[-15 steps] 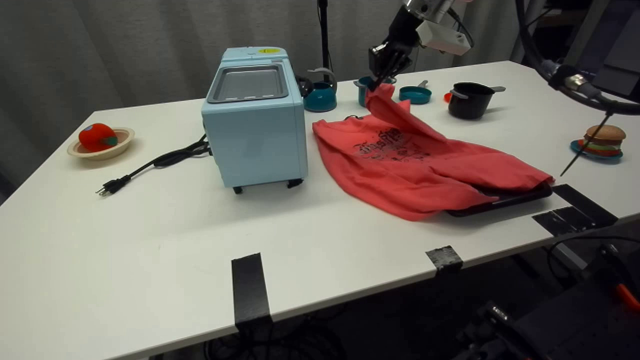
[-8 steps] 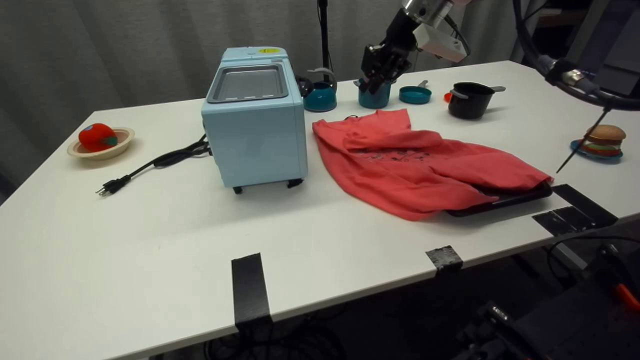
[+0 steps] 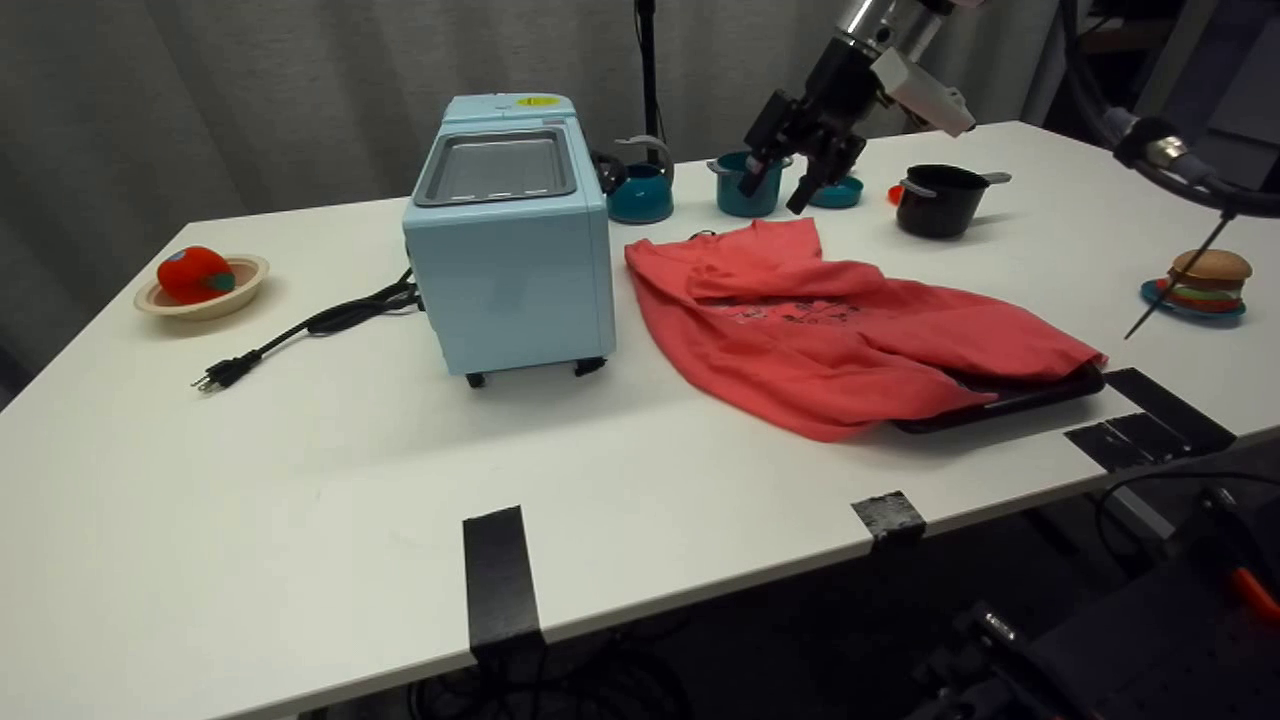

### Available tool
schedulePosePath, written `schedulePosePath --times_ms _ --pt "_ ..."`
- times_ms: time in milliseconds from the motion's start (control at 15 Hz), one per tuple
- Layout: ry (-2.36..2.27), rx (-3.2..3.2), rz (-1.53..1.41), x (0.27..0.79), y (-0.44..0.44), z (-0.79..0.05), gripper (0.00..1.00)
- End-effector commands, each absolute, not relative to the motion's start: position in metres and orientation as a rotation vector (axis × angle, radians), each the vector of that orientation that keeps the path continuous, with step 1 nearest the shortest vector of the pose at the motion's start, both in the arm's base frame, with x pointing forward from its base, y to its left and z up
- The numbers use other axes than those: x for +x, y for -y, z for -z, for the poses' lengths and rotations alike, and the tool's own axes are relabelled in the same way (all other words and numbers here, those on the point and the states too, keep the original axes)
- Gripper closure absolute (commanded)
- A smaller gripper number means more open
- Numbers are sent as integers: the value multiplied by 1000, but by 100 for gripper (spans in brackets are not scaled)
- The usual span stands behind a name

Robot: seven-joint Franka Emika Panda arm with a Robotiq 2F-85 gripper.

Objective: Fold the shirt

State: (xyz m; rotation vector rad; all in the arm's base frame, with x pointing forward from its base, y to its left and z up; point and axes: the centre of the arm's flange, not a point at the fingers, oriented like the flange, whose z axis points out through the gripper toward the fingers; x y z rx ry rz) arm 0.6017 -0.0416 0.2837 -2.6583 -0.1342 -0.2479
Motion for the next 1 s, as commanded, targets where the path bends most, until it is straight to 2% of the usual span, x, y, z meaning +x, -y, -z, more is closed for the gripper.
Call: schedulePosePath --times_ms 0,400,467,933 --pt "193 -2626 65 570 50 -294 0" --pt "258 -2581 -184 537 60 -289 0" --pt "226 -2570 -146 552 59 -277 0" --pt "236 -2570 -171 546 60 -279 0"
